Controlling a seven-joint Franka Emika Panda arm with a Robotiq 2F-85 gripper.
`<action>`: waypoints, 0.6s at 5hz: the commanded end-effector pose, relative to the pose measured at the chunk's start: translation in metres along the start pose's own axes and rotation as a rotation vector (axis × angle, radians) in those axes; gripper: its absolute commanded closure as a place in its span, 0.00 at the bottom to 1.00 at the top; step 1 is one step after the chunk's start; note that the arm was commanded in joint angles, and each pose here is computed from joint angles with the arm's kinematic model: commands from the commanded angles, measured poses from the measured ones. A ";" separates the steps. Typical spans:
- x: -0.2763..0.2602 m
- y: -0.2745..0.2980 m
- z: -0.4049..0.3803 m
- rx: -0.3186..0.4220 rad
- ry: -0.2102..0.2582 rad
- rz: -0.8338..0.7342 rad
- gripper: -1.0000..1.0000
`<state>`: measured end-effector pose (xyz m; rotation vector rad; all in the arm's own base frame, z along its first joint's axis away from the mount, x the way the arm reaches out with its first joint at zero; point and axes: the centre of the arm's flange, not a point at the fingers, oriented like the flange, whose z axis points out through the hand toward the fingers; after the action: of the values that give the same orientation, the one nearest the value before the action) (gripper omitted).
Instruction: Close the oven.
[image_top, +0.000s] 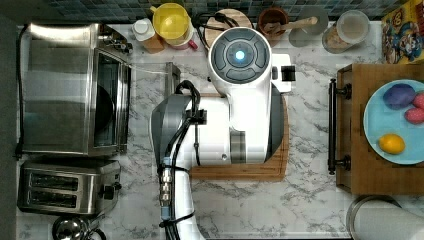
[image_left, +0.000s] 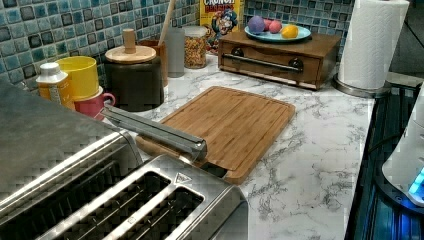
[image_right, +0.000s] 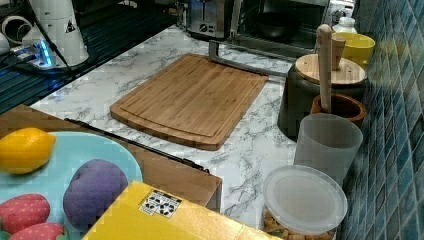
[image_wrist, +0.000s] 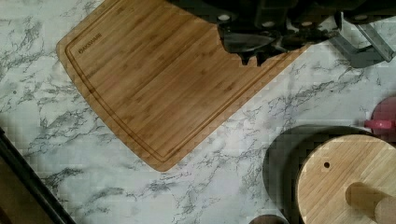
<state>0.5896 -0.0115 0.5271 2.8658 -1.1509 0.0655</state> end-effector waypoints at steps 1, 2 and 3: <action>-0.002 0.008 0.019 0.090 0.002 -0.110 1.00; 0.004 0.031 0.049 0.210 -0.065 -0.257 1.00; 0.005 0.054 0.086 0.299 -0.122 -0.351 1.00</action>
<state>0.5927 -0.0100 0.4807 3.3084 -0.5327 0.1798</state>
